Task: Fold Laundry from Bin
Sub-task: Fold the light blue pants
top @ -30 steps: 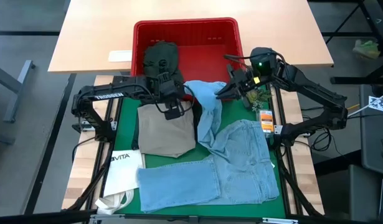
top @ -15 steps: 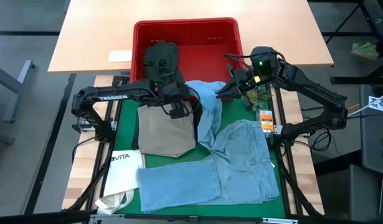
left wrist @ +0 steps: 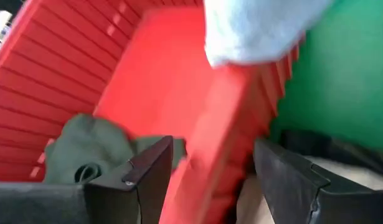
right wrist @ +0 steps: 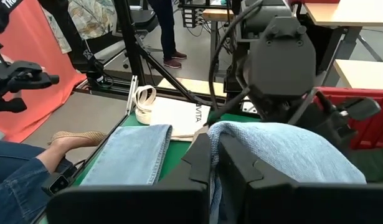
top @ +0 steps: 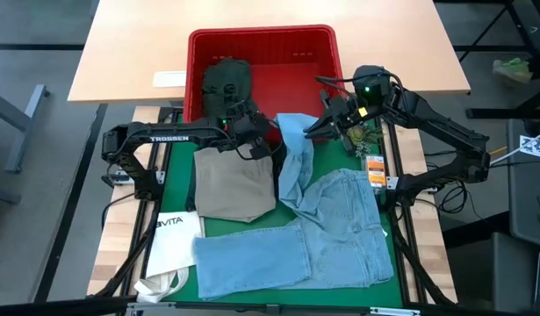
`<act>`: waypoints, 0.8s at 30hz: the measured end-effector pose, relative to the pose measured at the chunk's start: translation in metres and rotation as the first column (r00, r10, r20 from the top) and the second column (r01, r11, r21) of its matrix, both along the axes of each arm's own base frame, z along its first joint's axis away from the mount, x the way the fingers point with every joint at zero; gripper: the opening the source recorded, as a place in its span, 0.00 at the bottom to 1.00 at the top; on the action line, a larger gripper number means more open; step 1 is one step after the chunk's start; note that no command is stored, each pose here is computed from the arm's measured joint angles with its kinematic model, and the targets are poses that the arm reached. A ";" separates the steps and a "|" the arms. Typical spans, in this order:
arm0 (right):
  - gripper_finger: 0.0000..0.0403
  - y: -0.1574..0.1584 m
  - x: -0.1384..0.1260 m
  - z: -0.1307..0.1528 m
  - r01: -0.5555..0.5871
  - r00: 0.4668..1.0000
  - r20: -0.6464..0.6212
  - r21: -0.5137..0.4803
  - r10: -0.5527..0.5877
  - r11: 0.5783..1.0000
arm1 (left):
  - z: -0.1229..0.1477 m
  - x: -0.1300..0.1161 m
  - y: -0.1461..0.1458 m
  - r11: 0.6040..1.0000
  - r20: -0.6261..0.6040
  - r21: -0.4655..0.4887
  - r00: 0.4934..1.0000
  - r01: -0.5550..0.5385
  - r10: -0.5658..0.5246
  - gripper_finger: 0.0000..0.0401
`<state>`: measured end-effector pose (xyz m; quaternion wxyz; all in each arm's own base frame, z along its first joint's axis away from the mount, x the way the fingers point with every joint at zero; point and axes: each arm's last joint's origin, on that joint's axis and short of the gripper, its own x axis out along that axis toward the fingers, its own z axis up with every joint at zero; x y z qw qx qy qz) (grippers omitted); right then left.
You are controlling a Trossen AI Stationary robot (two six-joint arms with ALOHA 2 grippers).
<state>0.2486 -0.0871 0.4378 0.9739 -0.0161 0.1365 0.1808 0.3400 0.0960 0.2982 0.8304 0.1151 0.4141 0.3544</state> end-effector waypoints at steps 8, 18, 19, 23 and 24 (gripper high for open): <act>0.04 0.000 0.000 0.001 -0.004 1.000 0.013 -0.014 0.004 1.000 | 0.002 0.006 0.003 0.999 0.087 -0.011 0.995 0.052 -0.051 0.55; 0.04 0.000 0.001 0.002 -0.014 0.999 0.031 -0.029 0.015 0.999 | 0.014 0.019 -0.001 0.974 0.236 -0.001 0.947 0.225 -0.218 0.55; 0.04 0.000 0.001 0.002 -0.020 0.999 0.032 -0.027 0.021 0.999 | 0.015 0.020 -0.001 0.974 0.247 0.006 0.944 0.225 -0.220 0.55; 0.04 0.000 0.000 0.002 -0.030 0.999 0.034 -0.024 0.031 0.999 | 0.019 0.022 0.001 0.975 0.284 0.026 0.934 0.220 -0.219 0.55; 0.04 0.000 0.000 0.002 -0.030 0.999 0.033 -0.023 0.031 0.999 | 0.019 0.022 0.001 0.976 0.289 0.030 0.932 0.217 -0.216 0.55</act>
